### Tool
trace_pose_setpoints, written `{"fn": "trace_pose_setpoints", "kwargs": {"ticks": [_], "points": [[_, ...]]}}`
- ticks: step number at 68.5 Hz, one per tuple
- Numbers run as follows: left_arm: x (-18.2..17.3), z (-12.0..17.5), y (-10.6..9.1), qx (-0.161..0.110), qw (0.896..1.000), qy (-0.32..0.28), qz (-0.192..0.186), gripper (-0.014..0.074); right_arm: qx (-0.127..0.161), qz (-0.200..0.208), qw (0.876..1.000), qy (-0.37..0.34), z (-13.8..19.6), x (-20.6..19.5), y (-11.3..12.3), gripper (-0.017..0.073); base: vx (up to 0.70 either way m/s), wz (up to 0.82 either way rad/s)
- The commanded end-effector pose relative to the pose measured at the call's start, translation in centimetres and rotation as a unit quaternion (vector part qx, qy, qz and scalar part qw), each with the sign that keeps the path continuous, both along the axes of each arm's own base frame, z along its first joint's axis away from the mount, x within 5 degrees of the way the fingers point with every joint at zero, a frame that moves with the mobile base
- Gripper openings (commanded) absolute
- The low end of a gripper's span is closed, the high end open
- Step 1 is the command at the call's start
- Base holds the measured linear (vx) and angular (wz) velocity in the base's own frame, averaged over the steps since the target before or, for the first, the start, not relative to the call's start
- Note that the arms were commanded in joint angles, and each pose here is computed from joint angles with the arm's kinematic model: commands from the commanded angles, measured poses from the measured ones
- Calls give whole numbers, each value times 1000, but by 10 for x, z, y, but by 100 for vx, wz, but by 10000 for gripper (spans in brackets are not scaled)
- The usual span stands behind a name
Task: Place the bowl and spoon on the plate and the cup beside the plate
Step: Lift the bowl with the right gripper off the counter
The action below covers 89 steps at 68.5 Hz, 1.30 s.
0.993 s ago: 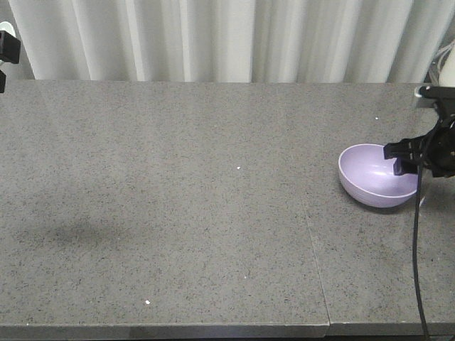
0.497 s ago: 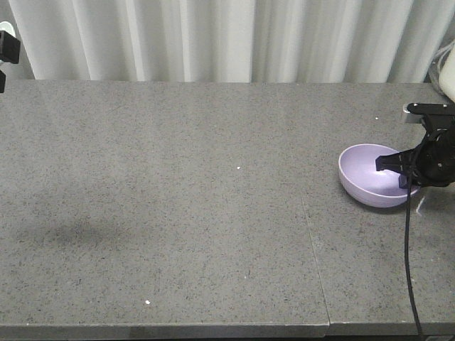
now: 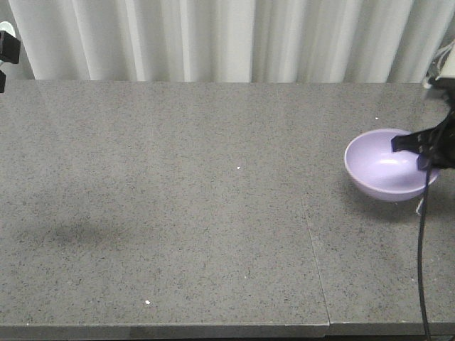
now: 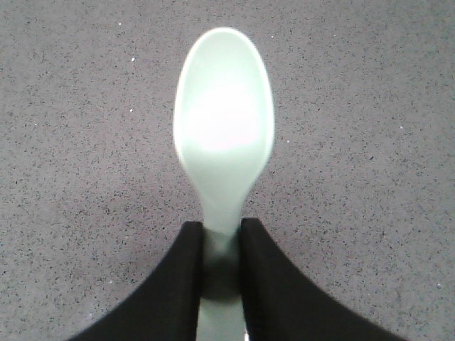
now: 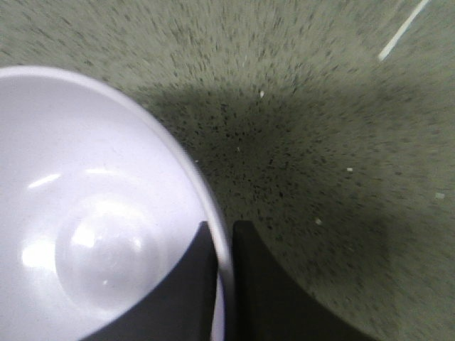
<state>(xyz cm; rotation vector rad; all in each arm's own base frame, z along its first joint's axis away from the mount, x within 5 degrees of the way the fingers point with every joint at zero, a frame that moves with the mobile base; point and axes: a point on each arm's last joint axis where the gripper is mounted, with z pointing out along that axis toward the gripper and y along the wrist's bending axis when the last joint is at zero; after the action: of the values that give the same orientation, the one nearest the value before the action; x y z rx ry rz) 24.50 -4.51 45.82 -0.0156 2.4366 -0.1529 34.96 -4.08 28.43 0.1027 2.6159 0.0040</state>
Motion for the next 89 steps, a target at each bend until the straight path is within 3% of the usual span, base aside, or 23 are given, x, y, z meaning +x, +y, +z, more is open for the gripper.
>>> {"fn": "trace_pose_setpoints", "kwargs": {"ticks": [1, 17, 34, 89], "points": [[-9, 15, -1, -9, 999, -36, -5, -6, -15, 0, 996, -86, 61, -28, 1, -6, 0, 0], [-9, 15, -1, -9, 999, -36, -5, -6, -21, 4, 991, -133, 121, -97, 11, -6, 0, 0], [-9, 15, -1, -9, 999, -36, -5, -6, -27, 7, 986, -167, 153, -155, 19, -6, 0, 0], [-9, 15, -1, -9, 999, -36, -5, -6, -29, 8, 984, -177, 158, -165, 21, -6, 0, 0]]}}
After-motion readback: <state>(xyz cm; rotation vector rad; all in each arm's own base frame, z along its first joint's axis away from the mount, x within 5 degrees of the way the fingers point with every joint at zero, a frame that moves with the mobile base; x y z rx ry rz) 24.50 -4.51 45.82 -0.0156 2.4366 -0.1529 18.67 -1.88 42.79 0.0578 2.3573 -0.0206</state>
